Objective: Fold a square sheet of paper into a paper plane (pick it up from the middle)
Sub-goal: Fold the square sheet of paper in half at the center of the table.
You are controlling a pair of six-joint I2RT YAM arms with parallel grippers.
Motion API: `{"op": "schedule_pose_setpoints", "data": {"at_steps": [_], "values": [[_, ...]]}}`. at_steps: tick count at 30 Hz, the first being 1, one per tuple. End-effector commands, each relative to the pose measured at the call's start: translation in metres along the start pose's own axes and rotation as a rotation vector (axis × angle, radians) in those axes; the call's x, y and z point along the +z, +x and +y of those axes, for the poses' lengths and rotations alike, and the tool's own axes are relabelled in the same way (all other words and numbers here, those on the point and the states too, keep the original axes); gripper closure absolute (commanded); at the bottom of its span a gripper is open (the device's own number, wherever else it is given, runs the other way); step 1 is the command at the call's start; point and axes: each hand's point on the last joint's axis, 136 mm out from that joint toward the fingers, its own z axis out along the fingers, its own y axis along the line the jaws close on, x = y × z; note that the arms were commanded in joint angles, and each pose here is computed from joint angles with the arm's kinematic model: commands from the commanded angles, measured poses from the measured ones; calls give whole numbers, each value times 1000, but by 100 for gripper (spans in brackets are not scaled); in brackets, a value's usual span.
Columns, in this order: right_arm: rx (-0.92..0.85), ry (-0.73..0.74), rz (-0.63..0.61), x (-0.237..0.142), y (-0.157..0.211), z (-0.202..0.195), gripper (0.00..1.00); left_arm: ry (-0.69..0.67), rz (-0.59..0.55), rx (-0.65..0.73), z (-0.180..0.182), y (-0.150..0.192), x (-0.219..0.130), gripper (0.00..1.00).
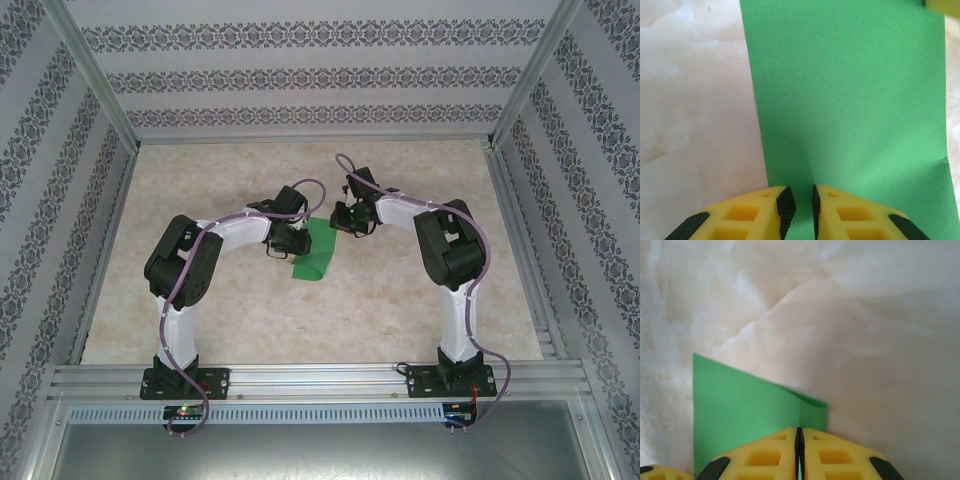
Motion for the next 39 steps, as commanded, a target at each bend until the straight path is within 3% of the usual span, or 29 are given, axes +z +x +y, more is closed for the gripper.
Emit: {"op": "schedule_pose_setpoints", "data": {"at_steps": [1, 6, 10, 14, 19, 30, 39], "values": [[24, 112, -71, -6, -20, -44, 88, -269, 330, -30, 74, 101, 34, 74], [6, 21, -107, -26, -24, -17, 88, -267, 335, -25, 73, 100, 35, 74], [15, -69, -97, -38, -7, 9, 88, -264, 338, -24, 72, 100, 36, 74], [26, -140, -45, -28, 17, 26, 88, -262, 343, -23, 71, 100, 38, 74], [3, -161, -20, -10, 18, 38, 88, -266, 349, -17, 71, 100, 39, 73], [-1, -20, -17, 16, -7, 2, 89, -265, 348, -20, 71, 98, 39, 73], [32, -7, -87, 12, -33, -23, 89, -267, 353, -18, 71, 100, 38, 73]]}}
